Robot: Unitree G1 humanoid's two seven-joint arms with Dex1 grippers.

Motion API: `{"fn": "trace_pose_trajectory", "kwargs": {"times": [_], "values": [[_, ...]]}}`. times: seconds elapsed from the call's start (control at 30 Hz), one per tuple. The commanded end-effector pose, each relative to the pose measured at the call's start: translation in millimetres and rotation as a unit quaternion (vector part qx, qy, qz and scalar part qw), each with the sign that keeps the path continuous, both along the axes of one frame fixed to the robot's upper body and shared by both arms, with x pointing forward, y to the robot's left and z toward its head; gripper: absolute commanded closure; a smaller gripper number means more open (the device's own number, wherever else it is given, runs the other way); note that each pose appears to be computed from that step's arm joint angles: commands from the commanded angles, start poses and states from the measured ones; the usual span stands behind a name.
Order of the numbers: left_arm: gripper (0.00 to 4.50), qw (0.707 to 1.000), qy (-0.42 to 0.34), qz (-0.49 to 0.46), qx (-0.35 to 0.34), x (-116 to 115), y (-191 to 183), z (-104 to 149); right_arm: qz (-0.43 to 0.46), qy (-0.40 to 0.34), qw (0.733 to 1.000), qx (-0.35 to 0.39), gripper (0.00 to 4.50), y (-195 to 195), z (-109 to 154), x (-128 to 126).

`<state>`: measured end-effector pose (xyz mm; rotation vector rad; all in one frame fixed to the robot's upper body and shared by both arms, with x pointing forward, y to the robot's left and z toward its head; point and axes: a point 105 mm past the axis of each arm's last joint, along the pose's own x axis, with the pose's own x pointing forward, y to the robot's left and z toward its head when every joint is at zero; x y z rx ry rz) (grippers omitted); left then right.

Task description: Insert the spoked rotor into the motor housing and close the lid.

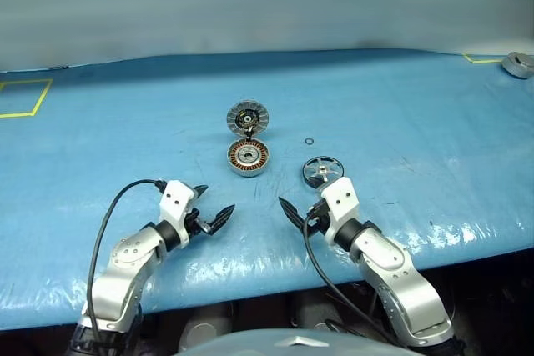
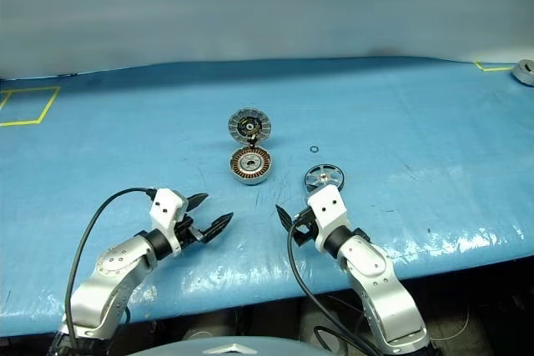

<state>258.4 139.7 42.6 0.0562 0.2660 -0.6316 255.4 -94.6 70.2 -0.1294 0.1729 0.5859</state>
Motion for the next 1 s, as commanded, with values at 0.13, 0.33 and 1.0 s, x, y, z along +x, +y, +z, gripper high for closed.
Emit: {"fn": "trace_pose_trajectory", "kwargs": {"times": [0.13,0.33,1.0], "values": [[0.0,1.0,-0.025,0.005,0.0,2.7,-0.6,13.7,0.008,-0.021,1.0,0.013,0.02,4.4,10.5,1.2],[0.0,1.0,-0.022,0.003,0.004,3.2,-0.1,12.1,0.008,-0.021,1.0,0.011,0.02,4.8,9.9,0.7],[0.0,1.0,-0.016,0.003,0.01,2.0,1.5,4.5,0.012,-0.018,1.0,0.008,0.02,6.3,8.3,-0.6]]}}
